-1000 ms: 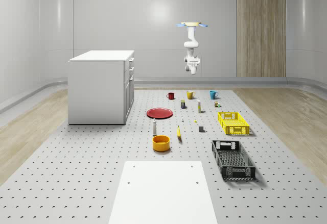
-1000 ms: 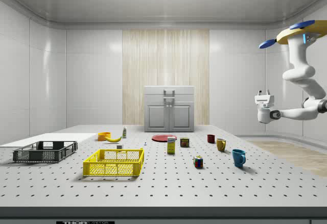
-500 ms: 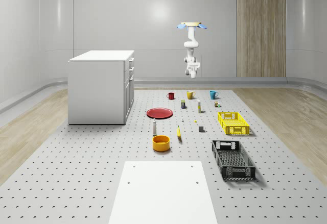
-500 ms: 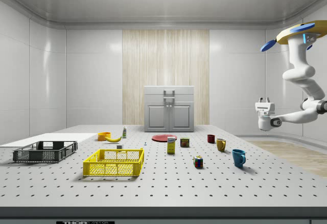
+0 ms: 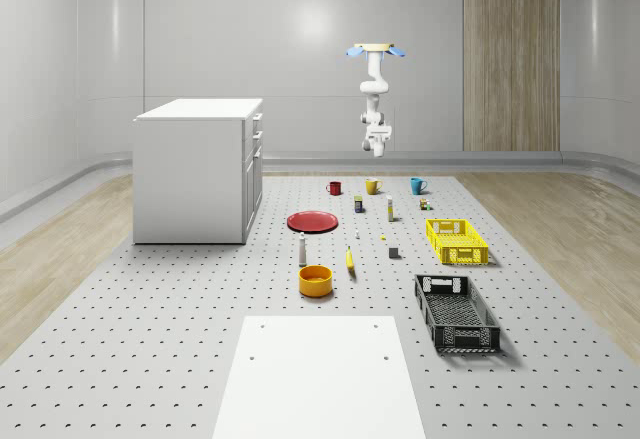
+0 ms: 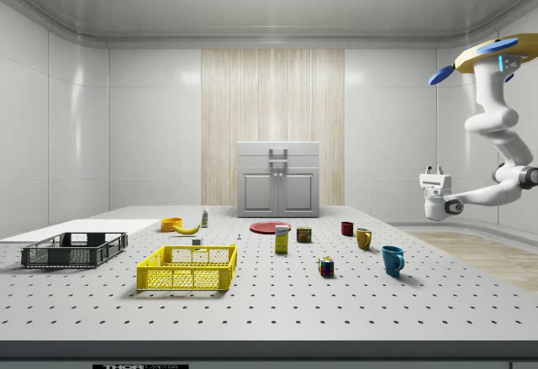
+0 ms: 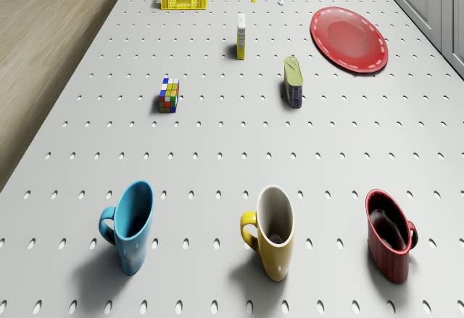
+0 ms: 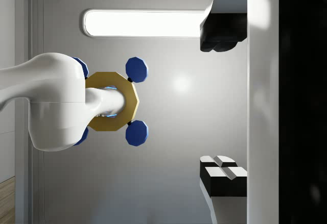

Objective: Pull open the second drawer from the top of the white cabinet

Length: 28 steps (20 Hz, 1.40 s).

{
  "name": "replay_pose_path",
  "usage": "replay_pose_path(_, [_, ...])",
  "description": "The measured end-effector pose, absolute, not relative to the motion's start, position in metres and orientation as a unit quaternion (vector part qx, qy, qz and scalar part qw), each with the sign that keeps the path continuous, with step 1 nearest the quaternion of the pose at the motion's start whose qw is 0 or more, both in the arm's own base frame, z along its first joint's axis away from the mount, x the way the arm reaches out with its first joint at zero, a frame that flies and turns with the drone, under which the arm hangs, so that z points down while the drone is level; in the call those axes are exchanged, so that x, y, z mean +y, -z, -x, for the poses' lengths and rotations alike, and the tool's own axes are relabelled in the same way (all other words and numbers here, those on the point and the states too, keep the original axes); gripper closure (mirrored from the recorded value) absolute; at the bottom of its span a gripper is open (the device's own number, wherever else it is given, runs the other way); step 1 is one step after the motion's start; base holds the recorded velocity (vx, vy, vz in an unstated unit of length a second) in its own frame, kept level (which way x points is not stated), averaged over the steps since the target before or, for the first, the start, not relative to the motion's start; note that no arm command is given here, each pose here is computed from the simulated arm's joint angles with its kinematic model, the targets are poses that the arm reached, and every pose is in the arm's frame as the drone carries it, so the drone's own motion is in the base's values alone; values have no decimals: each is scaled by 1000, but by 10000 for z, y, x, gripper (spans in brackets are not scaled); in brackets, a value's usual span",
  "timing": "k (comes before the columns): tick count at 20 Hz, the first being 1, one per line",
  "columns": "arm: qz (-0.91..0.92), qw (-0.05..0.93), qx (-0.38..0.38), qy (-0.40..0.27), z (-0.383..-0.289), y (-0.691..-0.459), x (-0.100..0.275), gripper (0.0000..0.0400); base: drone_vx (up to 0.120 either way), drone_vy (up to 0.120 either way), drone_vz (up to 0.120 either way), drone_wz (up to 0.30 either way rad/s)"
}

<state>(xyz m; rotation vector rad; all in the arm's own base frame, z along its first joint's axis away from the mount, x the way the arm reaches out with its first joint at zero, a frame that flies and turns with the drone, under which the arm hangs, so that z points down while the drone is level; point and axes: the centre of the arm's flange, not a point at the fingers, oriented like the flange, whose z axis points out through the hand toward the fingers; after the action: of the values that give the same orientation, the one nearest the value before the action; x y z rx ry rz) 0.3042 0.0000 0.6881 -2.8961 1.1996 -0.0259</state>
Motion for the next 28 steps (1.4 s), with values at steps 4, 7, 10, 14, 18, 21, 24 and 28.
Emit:
replay_pose_path(4, [924, 4, 383, 10, -3041, -6901, 0, 100, 0, 0, 0, 0])
replay_pose_path(7, [924, 4, 383, 11, -3040, -6908, 0, 100, 53, -67, 0, 0])
replay_pose_path(10, [924, 5, 383, 12, -3038, -6911, 1, 100, 120, -120, 93, 0])
replay_pose_path(14, [924, 5, 383, 13, -3035, -6913, 1, 100, 120, -120, 120, 0])
replay_pose_path(18, [924, 5, 383, 15, -3032, -6913, 3, 100, 120, -120, 120, 0])
replay_pose_path(21, [924, 5, 383, 16, -3030, -6913, 4, 100, 120, -120, 120, 0])
replay_pose_path(24, [924, 4, 383, 18, -3027, -6914, 33, 100, 120, -120, 120, 0])
replay_pose_path(28, [924, 1, 383, 21, -3024, -6913, 60, 100, 120, -120, 30, 0])
